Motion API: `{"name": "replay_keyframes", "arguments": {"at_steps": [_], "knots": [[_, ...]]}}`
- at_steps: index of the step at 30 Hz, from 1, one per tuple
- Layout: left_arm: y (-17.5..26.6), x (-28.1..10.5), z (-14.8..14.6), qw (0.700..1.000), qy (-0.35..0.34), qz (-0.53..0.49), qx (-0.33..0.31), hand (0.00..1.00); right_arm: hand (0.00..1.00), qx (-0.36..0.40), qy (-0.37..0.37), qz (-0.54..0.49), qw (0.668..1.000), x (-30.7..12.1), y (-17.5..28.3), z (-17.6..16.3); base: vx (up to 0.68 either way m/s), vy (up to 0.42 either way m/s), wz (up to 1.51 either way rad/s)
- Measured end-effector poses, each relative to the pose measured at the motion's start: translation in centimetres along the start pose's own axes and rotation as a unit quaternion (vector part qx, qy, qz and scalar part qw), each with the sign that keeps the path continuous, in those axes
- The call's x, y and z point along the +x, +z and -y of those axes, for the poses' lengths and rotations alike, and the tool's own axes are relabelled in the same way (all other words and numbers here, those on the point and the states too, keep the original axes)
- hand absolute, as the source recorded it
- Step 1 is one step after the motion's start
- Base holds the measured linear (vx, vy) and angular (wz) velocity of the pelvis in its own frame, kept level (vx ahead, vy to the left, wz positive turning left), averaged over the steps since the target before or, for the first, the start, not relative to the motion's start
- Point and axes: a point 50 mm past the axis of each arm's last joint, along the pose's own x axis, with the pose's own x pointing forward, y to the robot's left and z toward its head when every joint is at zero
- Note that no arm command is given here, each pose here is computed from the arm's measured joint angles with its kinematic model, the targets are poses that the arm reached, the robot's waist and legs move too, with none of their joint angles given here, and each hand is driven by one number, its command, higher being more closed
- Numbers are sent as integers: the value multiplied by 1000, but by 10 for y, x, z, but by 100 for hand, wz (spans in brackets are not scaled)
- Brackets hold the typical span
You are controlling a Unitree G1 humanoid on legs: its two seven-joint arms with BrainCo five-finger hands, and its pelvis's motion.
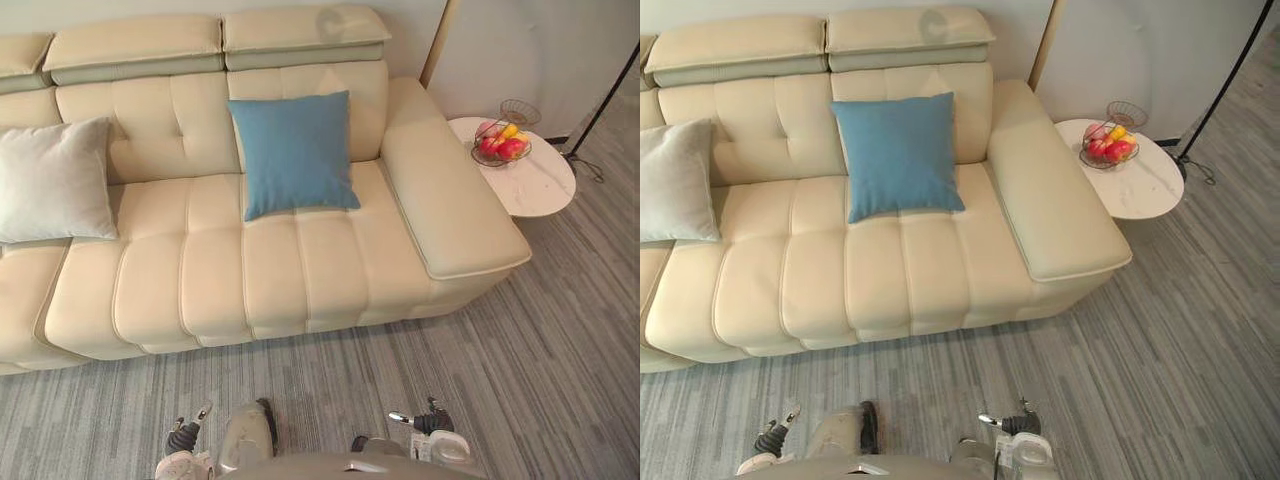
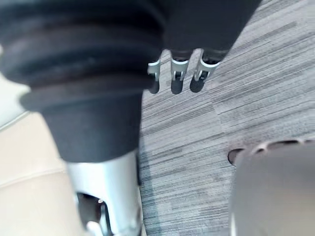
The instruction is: Pick up cushions and gather them together orderly.
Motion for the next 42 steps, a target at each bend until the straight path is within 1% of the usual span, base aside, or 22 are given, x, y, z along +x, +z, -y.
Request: {"name": "replay_keyframes", "arguments": {"at_steps": [1,3,4,7,15,22,23,42], "knots": [[0,1,-7,1000,7,-2,8,0,0,15,3,-28,999,-3,-13,-5,-122,127,10],[0,2,-15,1000,18,-2,11,0,0,31,2,-46,998,-5,-22,-6,-71,92,19],[-5,2,-12,1000,16,-18,9,0,0,46,-10,-48,998,-3,-20,2,-66,73,22],[-11,0,-10,999,10,-29,13,0,0,49,-18,-52,997,-3,-23,8,-66,74,11],[-35,-4,-15,997,7,-74,28,0,0,43,-20,-63,997,-2,-26,10,-2,34,-10],[-36,-4,-17,996,0,-79,33,0,0,42,-14,-70,997,1,-24,6,70,-6,-9],[-33,-2,-12,995,-14,-81,53,0,0,32,-15,-74,997,5,-18,9,38,-3,-3],[-32,-2,-10,995,-20,-78,60,0,0,34,-15,-77,996,5,-19,10,-1,-2,5]]}}
